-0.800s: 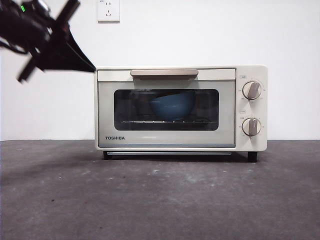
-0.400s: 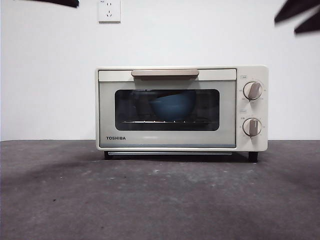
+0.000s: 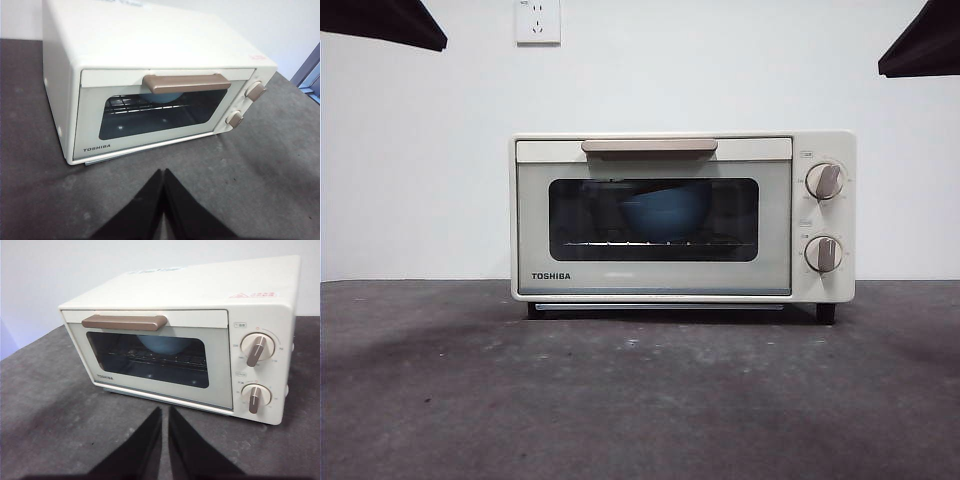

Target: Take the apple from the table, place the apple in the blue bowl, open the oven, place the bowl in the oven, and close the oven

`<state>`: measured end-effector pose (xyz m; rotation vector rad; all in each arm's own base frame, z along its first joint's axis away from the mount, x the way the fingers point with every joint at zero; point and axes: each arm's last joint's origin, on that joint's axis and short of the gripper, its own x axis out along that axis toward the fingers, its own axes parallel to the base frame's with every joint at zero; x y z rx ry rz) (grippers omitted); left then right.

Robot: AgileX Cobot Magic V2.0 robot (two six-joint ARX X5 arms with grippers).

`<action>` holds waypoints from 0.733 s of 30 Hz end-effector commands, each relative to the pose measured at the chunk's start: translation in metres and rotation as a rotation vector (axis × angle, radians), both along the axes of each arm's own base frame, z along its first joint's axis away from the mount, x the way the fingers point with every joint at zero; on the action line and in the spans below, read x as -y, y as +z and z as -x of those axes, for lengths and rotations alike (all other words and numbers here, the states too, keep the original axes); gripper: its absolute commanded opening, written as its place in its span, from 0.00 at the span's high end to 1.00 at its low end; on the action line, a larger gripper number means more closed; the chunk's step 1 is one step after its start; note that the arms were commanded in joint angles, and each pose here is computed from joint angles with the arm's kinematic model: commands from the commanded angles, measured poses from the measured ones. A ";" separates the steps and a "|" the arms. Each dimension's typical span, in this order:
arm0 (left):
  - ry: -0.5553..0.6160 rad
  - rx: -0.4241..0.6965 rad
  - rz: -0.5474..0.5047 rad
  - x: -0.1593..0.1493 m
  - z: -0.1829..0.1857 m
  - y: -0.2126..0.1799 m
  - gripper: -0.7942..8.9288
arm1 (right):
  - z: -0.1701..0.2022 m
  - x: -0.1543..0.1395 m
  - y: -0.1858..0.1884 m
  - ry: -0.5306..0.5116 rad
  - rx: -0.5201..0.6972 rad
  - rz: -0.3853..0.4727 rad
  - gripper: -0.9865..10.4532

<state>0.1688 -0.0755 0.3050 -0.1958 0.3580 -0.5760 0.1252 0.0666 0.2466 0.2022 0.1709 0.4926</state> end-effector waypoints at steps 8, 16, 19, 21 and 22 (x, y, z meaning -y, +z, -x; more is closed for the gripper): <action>-0.003 -0.004 -0.008 0.001 -0.001 0.001 0.91 | 0.000 -0.001 0.002 -0.004 0.005 -0.016 0.91; -0.003 -0.004 -0.009 0.001 -0.001 0.001 0.91 | 0.000 -0.001 0.002 -0.004 0.005 -0.016 0.91; -0.003 -0.005 -0.009 0.001 -0.001 0.001 0.91 | 0.000 -0.001 0.002 -0.004 0.005 -0.016 0.91; -0.009 0.005 -0.028 0.001 -0.001 0.000 0.91 | 0.000 -0.001 0.002 -0.004 0.005 -0.016 0.91; -0.017 0.020 -0.048 0.001 -0.001 0.000 0.91 | 0.000 -0.001 0.002 -0.004 0.005 -0.016 0.91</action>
